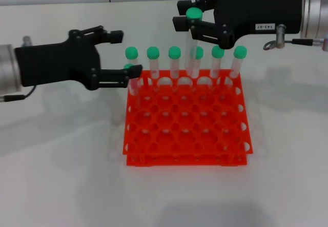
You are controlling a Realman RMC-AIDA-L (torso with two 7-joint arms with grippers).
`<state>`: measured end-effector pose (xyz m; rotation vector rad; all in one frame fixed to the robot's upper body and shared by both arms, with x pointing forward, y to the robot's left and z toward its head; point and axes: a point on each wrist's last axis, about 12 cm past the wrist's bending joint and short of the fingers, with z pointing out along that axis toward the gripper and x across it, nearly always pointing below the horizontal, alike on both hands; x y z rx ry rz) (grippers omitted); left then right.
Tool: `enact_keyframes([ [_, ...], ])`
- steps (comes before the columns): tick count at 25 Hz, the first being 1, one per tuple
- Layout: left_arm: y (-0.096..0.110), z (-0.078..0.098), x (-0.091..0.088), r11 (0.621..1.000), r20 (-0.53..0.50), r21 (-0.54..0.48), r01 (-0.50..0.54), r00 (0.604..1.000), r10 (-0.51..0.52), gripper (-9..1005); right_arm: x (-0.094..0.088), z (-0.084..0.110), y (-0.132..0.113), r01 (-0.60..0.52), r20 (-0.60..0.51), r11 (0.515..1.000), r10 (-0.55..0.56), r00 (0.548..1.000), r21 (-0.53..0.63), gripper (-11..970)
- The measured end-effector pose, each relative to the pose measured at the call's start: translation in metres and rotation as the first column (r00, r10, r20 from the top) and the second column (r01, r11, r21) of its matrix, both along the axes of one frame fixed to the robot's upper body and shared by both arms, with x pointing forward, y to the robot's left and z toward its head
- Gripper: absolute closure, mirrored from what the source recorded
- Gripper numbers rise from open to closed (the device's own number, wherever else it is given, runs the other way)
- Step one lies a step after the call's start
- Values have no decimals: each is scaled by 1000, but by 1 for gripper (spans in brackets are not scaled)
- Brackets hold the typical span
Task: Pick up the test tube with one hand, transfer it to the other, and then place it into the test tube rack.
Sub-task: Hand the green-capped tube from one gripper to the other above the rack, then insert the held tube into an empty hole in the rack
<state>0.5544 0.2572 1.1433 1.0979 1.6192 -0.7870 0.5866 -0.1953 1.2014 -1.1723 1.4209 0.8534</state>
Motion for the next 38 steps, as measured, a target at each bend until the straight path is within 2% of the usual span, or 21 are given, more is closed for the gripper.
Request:
enact_keyframes([
  [7,26,9,-13,995,-90,75,-64,993,70,106,-2,-8,0,2,-32,1000,-2,999,10,691],
  [14,48,11,-26,986,-214,158,-47,973,81,106,-5,-10,10,-24,-41,999,24,999,23,691],
  [20,66,8,-35,977,-273,205,-49,956,105,106,-6,-11,17,-30,-47,999,31,998,34,691],
  [28,77,-1,-45,965,-321,257,-51,937,136,106,-7,-15,26,-42,-61,999,44,997,33,693],
  [38,72,-6,-46,965,-303,260,-32,946,113,107,-1,-16,44,-19,-52,1000,20,998,19,692],
])
